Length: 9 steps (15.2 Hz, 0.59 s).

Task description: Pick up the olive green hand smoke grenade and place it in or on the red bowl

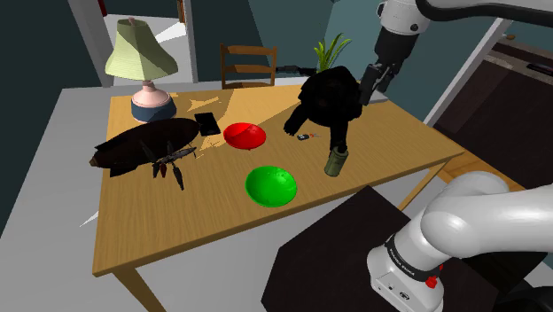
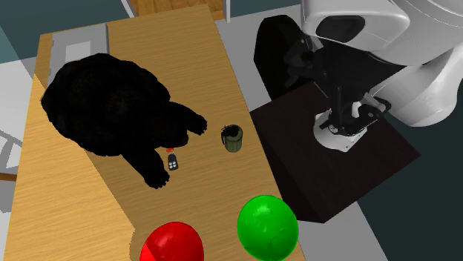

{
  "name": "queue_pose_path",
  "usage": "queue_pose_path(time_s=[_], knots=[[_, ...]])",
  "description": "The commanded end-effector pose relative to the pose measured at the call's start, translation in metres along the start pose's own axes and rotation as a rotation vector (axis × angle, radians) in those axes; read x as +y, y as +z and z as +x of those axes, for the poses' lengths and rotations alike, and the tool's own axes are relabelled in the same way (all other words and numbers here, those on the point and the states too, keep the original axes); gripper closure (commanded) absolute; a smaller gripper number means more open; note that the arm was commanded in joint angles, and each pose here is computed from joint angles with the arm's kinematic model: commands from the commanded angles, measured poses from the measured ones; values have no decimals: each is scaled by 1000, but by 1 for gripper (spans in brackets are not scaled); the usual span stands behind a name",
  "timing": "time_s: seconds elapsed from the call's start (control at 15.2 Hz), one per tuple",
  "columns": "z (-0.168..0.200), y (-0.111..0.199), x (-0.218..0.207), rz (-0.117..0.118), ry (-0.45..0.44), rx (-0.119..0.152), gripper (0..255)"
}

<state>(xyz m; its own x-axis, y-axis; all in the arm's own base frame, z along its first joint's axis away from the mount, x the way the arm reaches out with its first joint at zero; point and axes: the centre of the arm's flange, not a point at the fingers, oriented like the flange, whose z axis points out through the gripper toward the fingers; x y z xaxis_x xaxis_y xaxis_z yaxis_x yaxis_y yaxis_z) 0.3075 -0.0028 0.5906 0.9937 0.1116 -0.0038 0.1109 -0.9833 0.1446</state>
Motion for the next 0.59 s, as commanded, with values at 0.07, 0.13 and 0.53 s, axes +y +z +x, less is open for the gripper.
queue_pose_path(time_s=[0.07, 0.13, 0.53], knots=[[2, 12, 6, 6, 6, 2, 0], [5, 24, 11, 11, 12, 4, 0], [18, 97, 43, 46, 47, 16, 0]])
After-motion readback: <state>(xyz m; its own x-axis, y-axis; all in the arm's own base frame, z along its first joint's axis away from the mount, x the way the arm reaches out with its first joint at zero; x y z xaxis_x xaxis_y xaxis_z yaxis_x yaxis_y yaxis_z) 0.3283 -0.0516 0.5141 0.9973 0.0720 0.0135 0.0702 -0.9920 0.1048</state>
